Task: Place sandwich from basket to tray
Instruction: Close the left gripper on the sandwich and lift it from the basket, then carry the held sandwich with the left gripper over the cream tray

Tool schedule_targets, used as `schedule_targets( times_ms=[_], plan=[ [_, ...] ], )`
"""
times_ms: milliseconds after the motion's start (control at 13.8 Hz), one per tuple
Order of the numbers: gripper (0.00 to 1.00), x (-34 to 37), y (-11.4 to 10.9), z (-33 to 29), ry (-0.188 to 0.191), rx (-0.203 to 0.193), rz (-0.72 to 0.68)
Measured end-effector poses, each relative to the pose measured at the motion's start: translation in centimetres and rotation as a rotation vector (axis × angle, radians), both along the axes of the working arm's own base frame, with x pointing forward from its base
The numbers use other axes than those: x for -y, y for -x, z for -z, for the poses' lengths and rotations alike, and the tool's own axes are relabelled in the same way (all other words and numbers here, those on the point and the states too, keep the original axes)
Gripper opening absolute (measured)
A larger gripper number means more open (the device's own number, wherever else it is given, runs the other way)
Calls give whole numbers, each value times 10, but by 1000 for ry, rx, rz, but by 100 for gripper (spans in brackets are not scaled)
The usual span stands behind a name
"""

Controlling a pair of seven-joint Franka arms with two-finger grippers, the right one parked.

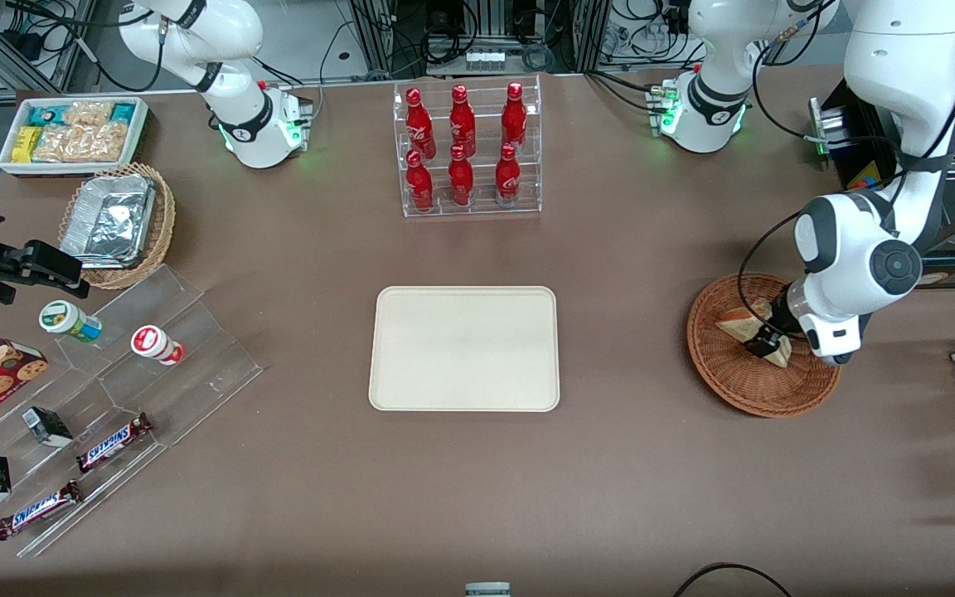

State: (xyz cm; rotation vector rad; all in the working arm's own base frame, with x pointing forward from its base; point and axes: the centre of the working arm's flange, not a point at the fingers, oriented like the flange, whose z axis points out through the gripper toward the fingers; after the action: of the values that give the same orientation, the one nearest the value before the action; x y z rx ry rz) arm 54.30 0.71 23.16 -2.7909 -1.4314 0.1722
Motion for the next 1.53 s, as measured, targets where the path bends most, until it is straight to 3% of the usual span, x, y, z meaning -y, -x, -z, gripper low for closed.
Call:
schedule_targets(
  times_ms=[73, 291, 509, 800, 945, 1164, 1527],
  plan=[
    [89, 2, 0, 1, 0, -3, 3],
    [53, 2, 0, 1, 0, -3, 3],
    [33, 8, -4, -14, 2, 0, 17],
    [32, 56, -24, -90, 10, -9, 126],
    [32, 109, -31, -113, -15, 15, 237],
    [27, 179, -34, -115, -25, 39, 372],
    [27, 306, -27, -84, -11, 52, 598]
  ],
)
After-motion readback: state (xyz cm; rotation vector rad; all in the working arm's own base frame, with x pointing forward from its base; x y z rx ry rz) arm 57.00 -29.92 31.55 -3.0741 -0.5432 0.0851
